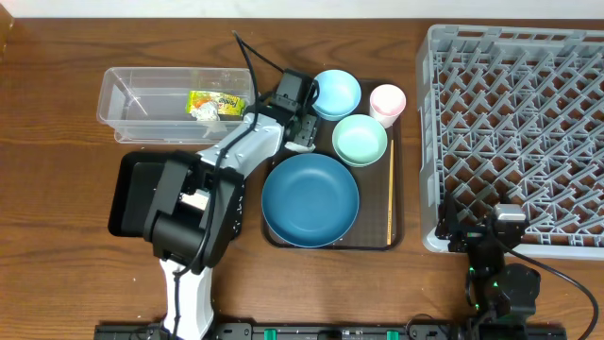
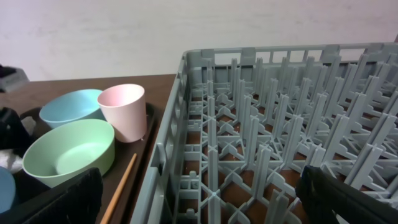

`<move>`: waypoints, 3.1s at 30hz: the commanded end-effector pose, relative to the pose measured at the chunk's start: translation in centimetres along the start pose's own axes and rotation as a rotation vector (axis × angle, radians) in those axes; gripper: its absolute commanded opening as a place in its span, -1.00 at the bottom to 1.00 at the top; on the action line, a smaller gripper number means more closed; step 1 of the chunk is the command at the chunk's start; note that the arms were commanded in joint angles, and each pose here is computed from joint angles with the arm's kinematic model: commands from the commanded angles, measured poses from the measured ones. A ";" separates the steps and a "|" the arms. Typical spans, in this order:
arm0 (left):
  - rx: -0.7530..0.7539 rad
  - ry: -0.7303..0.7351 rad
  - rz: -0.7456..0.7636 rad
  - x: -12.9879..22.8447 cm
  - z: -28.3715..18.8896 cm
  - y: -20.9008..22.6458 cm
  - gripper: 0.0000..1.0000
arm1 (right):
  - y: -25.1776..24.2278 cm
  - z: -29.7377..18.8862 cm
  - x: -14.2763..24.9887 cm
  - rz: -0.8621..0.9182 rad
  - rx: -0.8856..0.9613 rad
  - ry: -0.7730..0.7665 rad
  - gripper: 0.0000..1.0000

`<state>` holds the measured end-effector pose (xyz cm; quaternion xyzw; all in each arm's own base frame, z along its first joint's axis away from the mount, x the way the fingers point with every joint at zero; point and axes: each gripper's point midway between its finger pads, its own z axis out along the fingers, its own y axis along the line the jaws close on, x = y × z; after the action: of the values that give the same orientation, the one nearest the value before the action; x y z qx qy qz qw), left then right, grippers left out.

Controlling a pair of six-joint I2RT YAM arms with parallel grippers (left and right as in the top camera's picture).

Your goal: Sort waste into correct bins and load items into the dishwasher rack

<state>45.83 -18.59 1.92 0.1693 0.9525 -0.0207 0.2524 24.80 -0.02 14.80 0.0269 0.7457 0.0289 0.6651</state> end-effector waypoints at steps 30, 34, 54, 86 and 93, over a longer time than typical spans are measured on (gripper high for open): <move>-0.003 -0.243 -0.063 -6.3 -13.0 1.2 -0.88 | -0.3 0.0 0.0 0.014 0.014 0.000 0.99; -0.116 -0.356 -0.107 -8.2 -16.9 4.3 -0.88 | -0.3 0.0 0.0 0.014 0.014 0.000 0.99; -0.460 -0.342 -0.711 -2.5 -14.8 26.7 -0.23 | -0.3 0.0 0.0 0.014 0.014 0.000 0.98; -0.006 -0.365 -0.706 -2.7 -25.5 17.3 0.02 | -0.3 0.0 0.0 0.014 0.014 0.000 0.98; -0.068 -0.358 -0.718 0.1 -29.8 16.6 0.69 | -0.3 0.0 0.0 0.014 0.014 0.000 0.98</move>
<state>37.85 0.63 28.23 -0.1832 0.8922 -0.1112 0.3977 24.80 -0.01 14.79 0.0267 0.7458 0.0290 0.6650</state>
